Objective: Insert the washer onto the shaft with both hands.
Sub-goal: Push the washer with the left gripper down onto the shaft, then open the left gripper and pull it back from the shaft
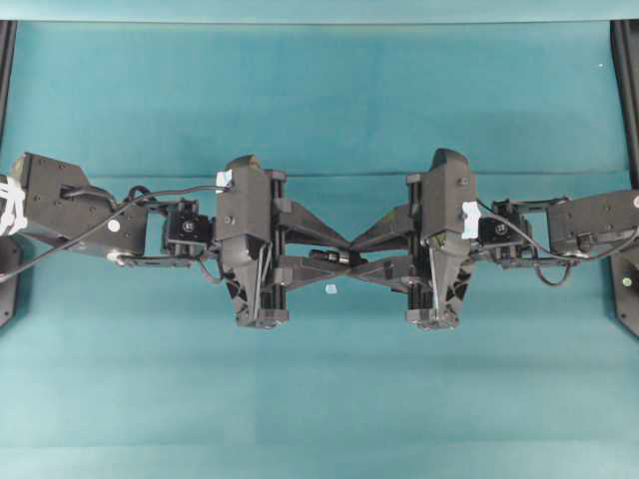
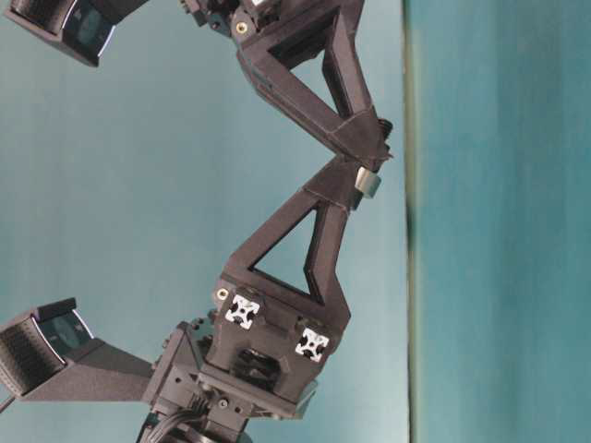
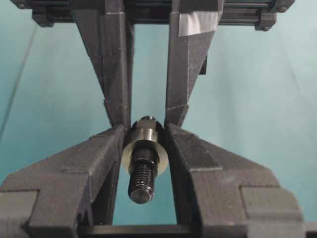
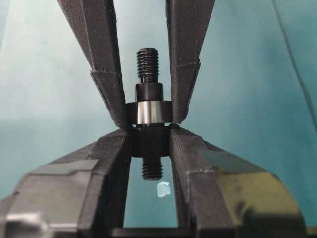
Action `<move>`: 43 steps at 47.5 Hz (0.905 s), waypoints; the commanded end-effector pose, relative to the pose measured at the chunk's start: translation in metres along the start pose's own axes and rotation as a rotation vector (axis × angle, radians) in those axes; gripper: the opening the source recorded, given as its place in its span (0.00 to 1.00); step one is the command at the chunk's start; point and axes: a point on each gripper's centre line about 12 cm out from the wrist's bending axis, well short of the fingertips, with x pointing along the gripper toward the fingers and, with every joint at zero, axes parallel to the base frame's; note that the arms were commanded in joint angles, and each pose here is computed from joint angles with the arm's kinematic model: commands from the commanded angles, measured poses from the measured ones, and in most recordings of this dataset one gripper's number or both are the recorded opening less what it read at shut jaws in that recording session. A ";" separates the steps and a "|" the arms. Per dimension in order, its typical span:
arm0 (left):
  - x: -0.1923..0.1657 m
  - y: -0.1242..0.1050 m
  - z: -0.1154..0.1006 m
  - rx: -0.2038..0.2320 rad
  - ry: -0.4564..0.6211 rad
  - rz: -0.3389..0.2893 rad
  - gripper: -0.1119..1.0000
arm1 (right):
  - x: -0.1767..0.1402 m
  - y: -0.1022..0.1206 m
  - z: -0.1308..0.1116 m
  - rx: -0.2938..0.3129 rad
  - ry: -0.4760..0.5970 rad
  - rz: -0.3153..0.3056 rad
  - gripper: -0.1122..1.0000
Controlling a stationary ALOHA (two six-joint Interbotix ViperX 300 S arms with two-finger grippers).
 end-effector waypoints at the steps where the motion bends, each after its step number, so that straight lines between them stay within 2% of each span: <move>1: 0.001 -0.004 0.010 0.005 -0.032 -0.009 0.41 | 0.000 0.001 0.011 0.013 -0.035 0.002 0.10; 22: 0.004 -0.004 0.010 0.002 -0.024 -0.009 0.41 | 0.000 0.001 0.010 0.013 -0.023 0.001 0.10; 29: 0.004 -0.004 0.009 -0.022 -0.018 -0.009 0.42 | 0.000 0.000 0.009 0.011 -0.015 0.000 0.10; 31: 0.004 -0.004 0.009 -0.029 -0.018 -0.009 0.46 | 0.000 0.000 0.009 0.013 -0.015 0.000 0.10; 35: 0.003 -0.004 0.009 -0.036 -0.018 -0.009 0.66 | 0.000 0.000 0.009 0.011 -0.012 0.000 0.10; 37: 0.003 -0.004 0.009 -0.036 -0.018 -0.009 0.73 | 0.000 0.000 0.009 0.013 -0.011 -0.001 0.10; 39: 0.003 -0.004 0.009 -0.036 -0.020 -0.009 0.75 | 0.000 0.000 0.008 0.010 -0.009 0.000 0.10; 43: 0.003 -0.004 0.009 -0.036 -0.020 -0.009 0.71 | 0.000 0.000 0.008 0.013 -0.006 -0.001 0.10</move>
